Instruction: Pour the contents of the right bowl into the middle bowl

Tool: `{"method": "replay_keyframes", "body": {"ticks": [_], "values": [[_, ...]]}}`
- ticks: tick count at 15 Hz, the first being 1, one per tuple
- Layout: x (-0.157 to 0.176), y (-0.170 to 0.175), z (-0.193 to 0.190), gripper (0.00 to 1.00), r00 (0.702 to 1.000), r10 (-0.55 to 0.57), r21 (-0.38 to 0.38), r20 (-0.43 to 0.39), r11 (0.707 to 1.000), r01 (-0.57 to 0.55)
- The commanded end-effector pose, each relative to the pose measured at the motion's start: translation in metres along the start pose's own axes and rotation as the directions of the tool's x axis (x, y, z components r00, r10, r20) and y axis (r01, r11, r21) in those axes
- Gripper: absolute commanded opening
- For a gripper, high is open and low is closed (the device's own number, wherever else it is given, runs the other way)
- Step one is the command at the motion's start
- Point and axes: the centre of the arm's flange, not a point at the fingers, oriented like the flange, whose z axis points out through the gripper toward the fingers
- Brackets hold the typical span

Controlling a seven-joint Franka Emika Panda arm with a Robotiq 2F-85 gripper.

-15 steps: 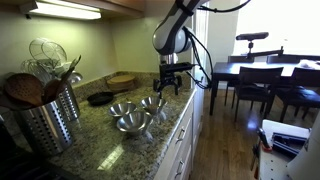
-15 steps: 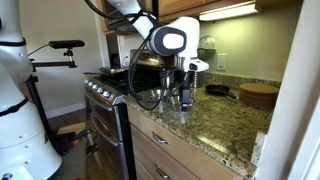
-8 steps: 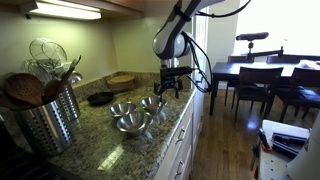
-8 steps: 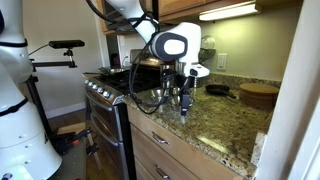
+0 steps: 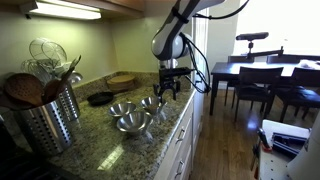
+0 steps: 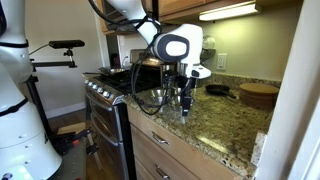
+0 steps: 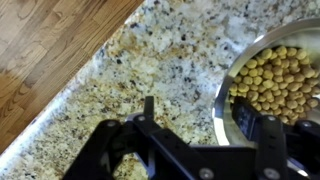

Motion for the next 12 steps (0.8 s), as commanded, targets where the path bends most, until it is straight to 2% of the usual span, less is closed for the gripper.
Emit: {"method": "replay_keyframes", "body": {"ticks": [1, 3, 5, 6, 8, 9, 11, 12], "values": [[0.0062, 0.0001, 0.0014, 0.5, 1.0, 0.015, 0.018, -0.012, 1.0, -0.015], [0.0077, -0.0011, 0.0024, 0.37, 1.0, 0.015, 0.019, -0.012, 1.0, -0.015], [0.0085, -0.0021, 0.0018, 0.34, 1.0, 0.014, 0.022, -0.013, 1.0, -0.014], [0.0091, -0.0024, 0.0016, 0.29, 1.0, 0.014, 0.023, -0.014, 1.0, -0.014], [0.0098, -0.0025, 0.0015, 0.25, 1.0, 0.015, 0.025, -0.015, 1.0, -0.015], [0.0098, -0.0024, 0.0017, 0.28, 1.0, 0.016, 0.025, -0.014, 1.0, -0.016], [0.0095, -0.0025, 0.0028, 0.27, 1.0, 0.017, 0.026, -0.013, 1.0, -0.016], [0.0093, -0.003, 0.0035, 0.14, 1.0, 0.016, 0.026, -0.013, 1.0, -0.016]]}}
